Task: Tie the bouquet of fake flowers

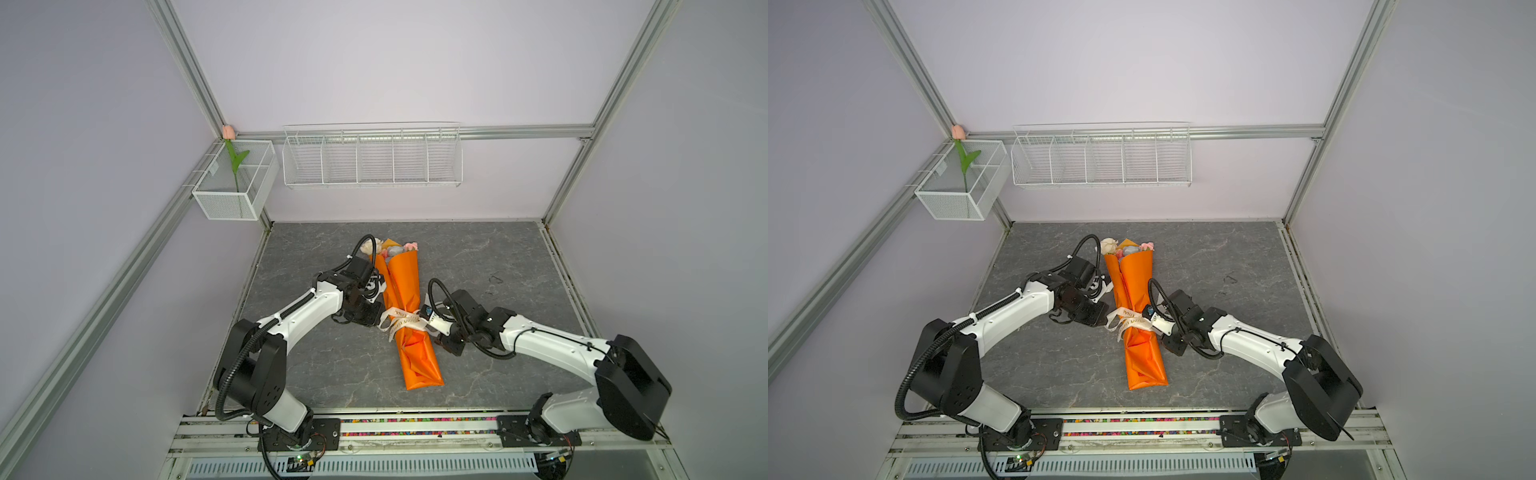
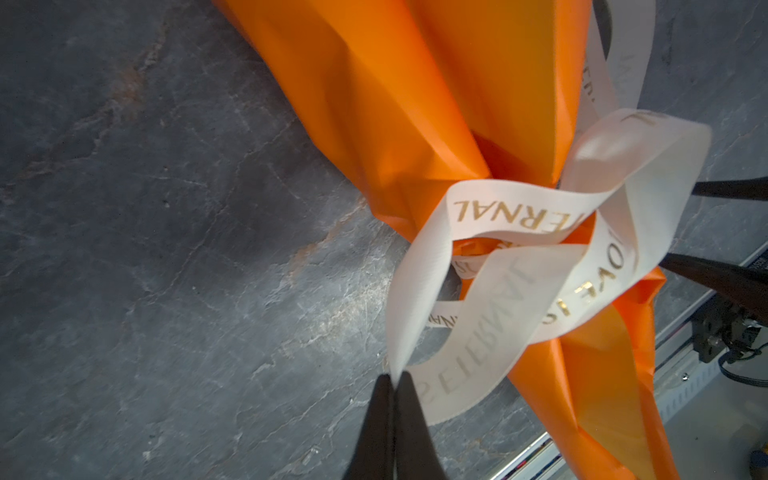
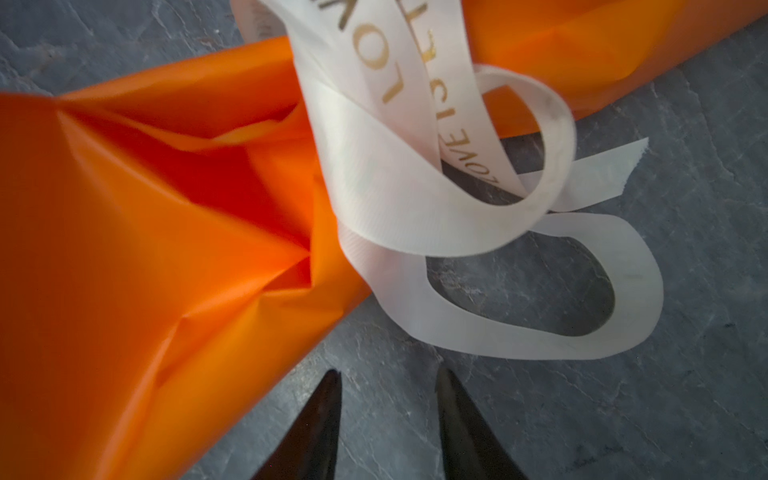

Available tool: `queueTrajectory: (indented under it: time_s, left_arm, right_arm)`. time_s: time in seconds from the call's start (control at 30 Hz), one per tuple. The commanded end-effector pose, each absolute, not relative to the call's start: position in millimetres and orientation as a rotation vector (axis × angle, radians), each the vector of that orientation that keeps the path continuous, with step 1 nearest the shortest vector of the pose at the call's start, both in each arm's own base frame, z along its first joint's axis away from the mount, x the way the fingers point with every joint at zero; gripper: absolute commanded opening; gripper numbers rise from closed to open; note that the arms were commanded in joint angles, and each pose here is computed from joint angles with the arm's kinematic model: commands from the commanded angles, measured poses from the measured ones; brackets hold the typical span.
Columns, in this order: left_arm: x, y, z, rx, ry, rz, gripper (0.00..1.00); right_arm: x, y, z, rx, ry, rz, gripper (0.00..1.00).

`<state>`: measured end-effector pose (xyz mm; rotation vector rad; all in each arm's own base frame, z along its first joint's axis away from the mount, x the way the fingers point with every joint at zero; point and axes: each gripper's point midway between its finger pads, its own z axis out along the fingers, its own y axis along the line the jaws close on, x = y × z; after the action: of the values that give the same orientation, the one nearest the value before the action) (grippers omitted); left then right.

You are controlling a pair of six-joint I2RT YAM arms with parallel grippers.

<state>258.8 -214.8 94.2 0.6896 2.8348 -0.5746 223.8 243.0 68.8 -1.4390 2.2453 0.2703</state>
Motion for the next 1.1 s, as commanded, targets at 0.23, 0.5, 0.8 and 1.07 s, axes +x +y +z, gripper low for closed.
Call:
queueTrajectory:
  time_s: [0.23, 0.5, 0.8, 1.07]
  left_arm:
    - [261.3, -219.1, 99.4, 0.716, 2.815, -0.595, 0.00]
    - [263.3, -215.3, 97.6, 0.702, 2.826, -0.576, 0.00]
    - [270.3, -190.8, 95.6, 0.735, 2.849, -0.413, 0.00]
    - [280.6, -149.9, 84.6, 0.640, 2.918, -0.172, 0.00]
  right_arm:
    - [238.2, 262.0, 41.3, -1.716, 2.039, 0.166, 0.44]
    - [258.7, 265.0, 69.8, -1.543, 1.954, 0.137, 0.06]
    - [281.7, 234.3, 104.0, -1.187, 2.092, 0.193, 0.06]
    - [287.5, 234.3, 86.4, -1.177, 2.214, 0.172, 0.06]
